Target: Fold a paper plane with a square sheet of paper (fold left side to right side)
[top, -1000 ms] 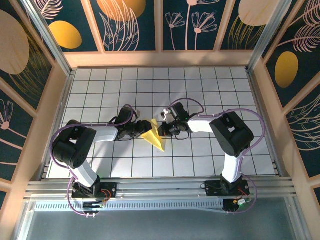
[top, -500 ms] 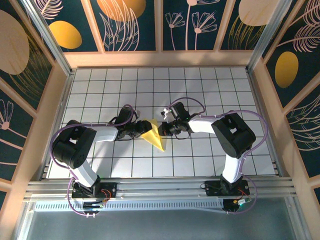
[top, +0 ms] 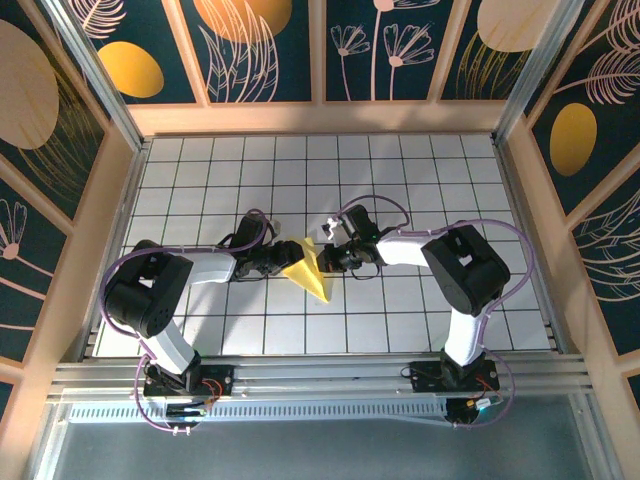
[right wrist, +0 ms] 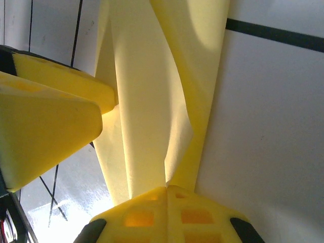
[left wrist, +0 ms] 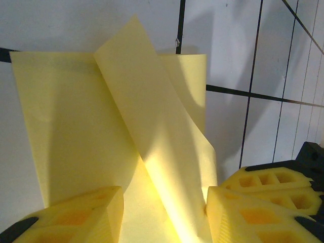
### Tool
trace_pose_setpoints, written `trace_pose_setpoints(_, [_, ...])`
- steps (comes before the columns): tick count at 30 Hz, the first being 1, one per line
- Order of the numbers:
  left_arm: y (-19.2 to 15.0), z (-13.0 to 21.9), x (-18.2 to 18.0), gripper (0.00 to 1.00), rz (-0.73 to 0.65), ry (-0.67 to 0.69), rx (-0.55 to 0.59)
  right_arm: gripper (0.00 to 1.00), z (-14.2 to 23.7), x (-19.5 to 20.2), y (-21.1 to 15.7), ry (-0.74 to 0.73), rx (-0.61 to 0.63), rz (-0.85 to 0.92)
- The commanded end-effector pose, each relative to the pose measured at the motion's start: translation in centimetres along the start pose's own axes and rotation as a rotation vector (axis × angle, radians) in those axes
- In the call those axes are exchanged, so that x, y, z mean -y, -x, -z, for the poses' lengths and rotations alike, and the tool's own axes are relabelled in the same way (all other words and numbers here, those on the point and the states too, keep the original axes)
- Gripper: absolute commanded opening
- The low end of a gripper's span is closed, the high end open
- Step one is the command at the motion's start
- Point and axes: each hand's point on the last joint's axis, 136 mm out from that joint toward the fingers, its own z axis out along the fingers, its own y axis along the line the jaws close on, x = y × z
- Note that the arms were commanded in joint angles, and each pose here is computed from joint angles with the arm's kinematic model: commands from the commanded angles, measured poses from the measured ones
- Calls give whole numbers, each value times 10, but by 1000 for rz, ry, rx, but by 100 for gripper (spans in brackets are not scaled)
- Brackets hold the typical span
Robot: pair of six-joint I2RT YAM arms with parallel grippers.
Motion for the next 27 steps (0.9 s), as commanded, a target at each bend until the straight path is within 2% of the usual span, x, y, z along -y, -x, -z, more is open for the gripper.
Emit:
trace_pose_setpoints(1, [-11,-4,-31,47,18,111,-18,0,-2,7,3,-23,-4,1])
trace_pose_setpoints(27, [-10,-4,-30,47,16,109,-18,0,-7,12,2,-43,-15,0])
